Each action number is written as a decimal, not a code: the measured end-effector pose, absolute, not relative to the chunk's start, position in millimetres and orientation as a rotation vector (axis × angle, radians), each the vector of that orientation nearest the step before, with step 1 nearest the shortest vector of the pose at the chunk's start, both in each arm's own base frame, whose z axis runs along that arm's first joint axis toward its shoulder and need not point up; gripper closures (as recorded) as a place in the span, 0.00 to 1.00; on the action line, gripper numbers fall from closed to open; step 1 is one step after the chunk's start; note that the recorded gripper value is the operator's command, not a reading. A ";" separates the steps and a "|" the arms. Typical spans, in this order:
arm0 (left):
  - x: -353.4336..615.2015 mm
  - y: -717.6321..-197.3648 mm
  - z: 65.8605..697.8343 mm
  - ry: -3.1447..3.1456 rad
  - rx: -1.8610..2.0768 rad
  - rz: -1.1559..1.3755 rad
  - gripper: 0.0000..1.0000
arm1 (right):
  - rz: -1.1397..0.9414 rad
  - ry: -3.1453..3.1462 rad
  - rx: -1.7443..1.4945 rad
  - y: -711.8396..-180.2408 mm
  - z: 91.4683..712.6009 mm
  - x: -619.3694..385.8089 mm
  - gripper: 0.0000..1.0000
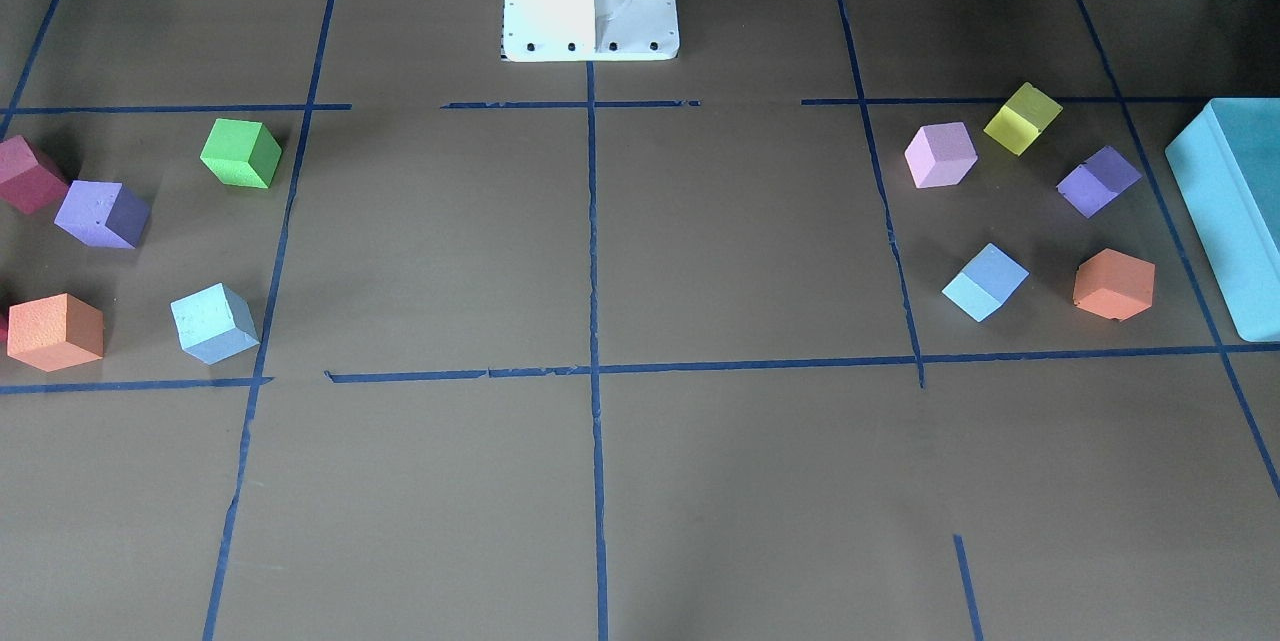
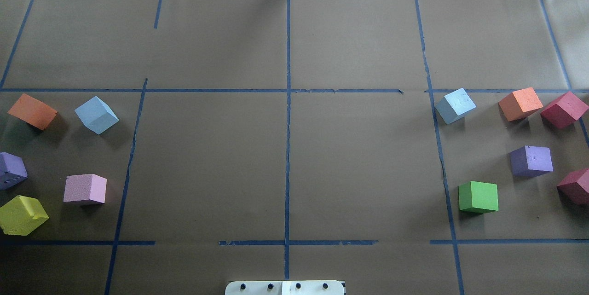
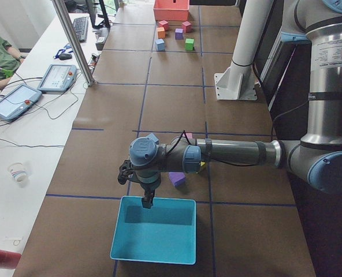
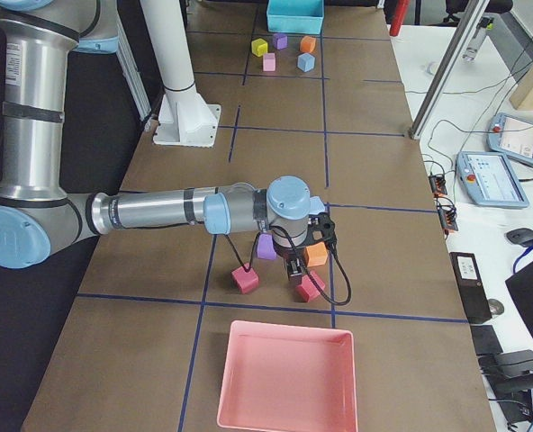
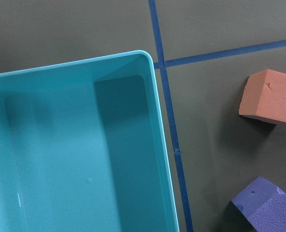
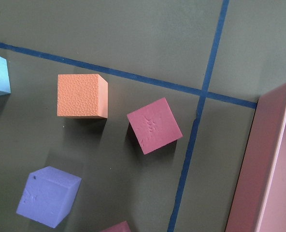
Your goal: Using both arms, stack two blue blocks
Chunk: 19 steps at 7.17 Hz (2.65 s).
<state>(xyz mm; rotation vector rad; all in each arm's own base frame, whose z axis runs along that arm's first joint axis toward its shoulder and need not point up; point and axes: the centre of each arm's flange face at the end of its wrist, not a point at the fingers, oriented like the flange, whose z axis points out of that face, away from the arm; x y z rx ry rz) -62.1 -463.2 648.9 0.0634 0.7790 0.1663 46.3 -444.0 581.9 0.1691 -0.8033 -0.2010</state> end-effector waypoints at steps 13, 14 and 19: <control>-61.9 -463.1 648.1 0.782 0.065 0.167 0.00 | -0.368 -0.741 0.205 -535.0 477.1 -293.8 0.00; -61.8 -462.9 648.3 0.783 0.064 0.166 0.00 | -0.378 -0.737 0.186 -534.4 483.7 -304.9 0.00; -61.8 -462.4 649.3 0.784 0.062 0.165 0.00 | -0.380 -0.741 0.140 -536.5 489.8 -329.6 0.69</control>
